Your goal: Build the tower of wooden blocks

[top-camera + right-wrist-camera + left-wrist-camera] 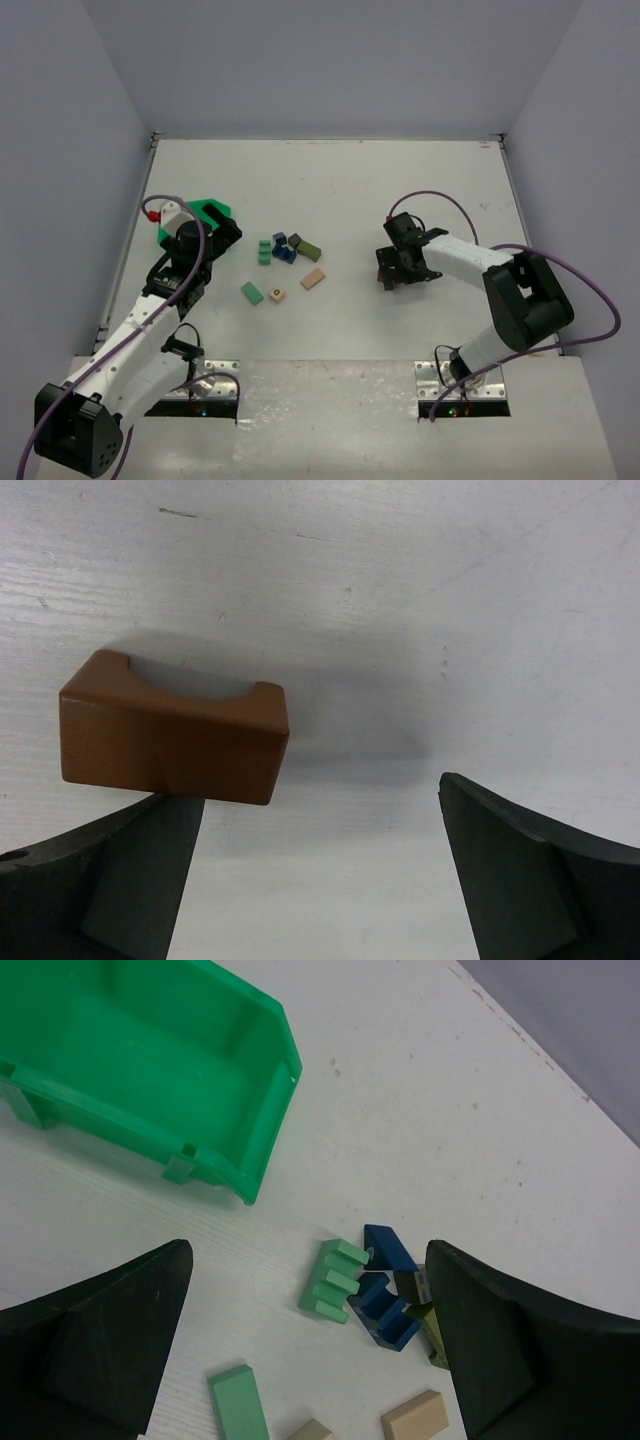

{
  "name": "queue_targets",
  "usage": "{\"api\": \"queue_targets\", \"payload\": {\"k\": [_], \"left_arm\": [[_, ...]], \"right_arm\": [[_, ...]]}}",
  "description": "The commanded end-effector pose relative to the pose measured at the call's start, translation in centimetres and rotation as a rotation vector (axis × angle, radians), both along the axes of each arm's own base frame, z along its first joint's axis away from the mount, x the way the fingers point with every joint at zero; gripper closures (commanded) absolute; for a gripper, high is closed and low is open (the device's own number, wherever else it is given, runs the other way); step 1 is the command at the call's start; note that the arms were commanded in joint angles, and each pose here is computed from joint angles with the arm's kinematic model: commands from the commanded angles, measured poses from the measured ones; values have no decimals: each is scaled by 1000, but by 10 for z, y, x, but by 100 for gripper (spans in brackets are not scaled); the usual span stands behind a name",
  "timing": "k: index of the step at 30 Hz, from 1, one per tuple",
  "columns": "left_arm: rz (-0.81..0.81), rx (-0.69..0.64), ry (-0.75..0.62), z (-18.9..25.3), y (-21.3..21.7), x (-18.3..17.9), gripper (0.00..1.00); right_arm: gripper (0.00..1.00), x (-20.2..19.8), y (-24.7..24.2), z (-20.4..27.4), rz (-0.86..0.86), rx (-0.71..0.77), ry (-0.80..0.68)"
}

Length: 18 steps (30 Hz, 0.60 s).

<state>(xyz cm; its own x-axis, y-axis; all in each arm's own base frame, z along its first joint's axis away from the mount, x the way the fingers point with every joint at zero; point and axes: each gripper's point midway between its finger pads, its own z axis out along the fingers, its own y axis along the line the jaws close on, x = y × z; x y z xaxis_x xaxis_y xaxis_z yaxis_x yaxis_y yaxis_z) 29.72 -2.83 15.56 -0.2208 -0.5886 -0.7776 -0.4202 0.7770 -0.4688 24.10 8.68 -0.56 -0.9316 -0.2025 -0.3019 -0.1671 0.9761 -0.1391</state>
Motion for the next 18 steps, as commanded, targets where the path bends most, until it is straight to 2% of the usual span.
{"api": "queue_targets", "payload": {"k": [1, 6, 10, 14, 18], "left_arm": [[1, -12, -75, 26, -2, 10, 0], [-18, -11, -59, 22, -6, 14, 0], [-68, -8, -10, 12, -17, 21, 0], [-81, -10, -1, 11, -21, 23, 0], [-104, -18, -7, 12, -26, 21, 0]], "right_arm": [[1, 14, 5, 9, -18, 30, -54], [1, 4, 3, 25, 5, 34, -48], [1, -1, 19, 41, 64, 123, -77], [1, -4, 68, 80, 316, 253, -214], [1, 9, 102, 106, 457, 263, -307]]}}
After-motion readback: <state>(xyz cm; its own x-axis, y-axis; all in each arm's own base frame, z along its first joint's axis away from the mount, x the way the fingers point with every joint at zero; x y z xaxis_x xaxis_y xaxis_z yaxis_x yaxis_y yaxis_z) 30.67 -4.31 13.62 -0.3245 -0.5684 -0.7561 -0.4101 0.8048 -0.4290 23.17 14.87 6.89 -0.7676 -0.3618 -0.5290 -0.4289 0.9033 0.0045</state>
